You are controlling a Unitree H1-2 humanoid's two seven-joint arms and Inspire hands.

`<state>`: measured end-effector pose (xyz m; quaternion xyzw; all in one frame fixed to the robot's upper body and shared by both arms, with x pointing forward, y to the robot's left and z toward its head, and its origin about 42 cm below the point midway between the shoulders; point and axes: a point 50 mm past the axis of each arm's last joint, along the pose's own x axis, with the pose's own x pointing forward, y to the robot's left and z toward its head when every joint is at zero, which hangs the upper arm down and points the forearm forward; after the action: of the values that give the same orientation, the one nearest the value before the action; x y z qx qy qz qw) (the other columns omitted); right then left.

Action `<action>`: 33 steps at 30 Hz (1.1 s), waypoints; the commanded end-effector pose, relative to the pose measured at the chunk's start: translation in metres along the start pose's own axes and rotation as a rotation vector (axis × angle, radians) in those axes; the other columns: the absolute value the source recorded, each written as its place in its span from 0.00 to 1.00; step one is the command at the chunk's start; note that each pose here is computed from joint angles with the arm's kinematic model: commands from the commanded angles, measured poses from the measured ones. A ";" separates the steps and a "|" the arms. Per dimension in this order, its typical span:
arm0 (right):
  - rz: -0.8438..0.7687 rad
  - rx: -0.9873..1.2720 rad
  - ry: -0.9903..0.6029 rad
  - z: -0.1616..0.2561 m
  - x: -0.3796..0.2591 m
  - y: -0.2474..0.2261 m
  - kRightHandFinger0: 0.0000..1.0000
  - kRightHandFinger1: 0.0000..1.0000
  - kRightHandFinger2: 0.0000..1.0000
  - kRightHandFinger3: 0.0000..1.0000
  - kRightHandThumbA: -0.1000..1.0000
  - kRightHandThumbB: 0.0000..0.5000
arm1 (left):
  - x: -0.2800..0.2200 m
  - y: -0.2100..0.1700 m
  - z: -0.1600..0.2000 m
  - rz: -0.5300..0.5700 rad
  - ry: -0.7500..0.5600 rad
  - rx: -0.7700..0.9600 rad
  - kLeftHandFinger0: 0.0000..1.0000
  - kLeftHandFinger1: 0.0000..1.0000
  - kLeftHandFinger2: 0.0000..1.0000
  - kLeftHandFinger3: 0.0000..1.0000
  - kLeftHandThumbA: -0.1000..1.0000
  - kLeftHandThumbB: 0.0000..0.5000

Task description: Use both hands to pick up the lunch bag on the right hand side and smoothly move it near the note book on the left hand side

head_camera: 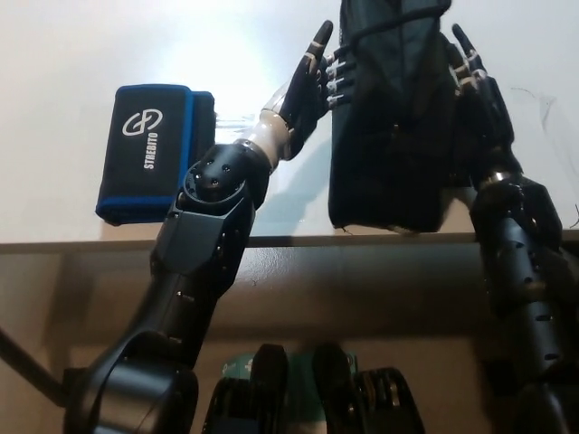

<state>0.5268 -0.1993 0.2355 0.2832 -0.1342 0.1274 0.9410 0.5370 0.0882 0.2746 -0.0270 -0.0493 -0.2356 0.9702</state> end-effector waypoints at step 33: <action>0.217 0.099 0.056 -0.046 0.043 0.130 1.00 1.00 1.00 1.00 1.00 0.70 | -0.066 0.062 0.035 0.178 -0.266 0.025 1.00 1.00 1.00 1.00 1.00 0.75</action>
<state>0.5298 -0.0961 0.2346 0.3248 -0.0837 0.1934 0.9220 0.5059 0.1710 0.2715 -0.0292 -0.1273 -0.1580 0.9788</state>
